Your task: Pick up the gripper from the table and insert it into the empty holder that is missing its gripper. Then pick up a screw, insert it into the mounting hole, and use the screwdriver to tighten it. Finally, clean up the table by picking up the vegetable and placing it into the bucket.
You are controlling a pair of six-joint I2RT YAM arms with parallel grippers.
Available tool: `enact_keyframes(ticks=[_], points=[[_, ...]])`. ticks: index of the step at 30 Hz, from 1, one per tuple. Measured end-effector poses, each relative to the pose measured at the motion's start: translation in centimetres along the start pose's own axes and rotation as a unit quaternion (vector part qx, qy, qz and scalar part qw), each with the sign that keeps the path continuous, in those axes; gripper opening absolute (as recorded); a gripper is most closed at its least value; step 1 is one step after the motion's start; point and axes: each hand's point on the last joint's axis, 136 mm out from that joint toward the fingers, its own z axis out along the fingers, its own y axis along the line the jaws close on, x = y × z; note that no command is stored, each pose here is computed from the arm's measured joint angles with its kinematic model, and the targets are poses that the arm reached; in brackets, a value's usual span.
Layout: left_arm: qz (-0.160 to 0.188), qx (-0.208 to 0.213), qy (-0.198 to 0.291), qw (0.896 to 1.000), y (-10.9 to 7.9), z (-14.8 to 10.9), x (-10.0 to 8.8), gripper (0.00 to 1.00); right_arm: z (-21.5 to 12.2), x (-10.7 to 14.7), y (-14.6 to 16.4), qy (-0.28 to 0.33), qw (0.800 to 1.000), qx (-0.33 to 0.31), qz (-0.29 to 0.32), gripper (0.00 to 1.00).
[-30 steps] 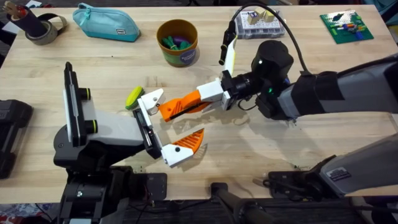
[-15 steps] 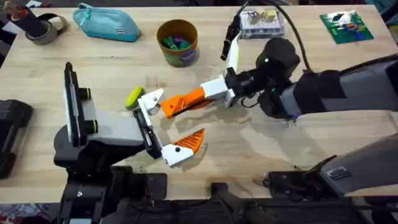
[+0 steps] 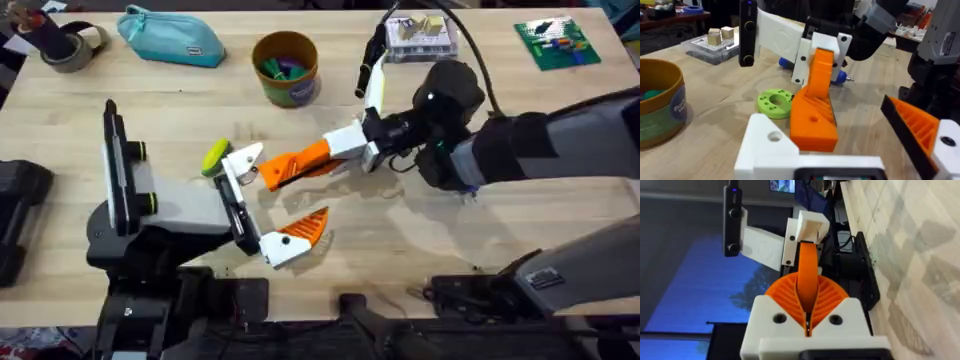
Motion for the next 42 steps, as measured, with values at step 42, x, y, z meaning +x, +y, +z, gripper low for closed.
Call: enact_keyframes(ticks=[42], points=[[0.0,-0.003,0.0,1.0,0.1,0.0,0.0,0.988,0.9,-1.1,-0.2,-0.038,0.999,0.003,0.032,0.022]])
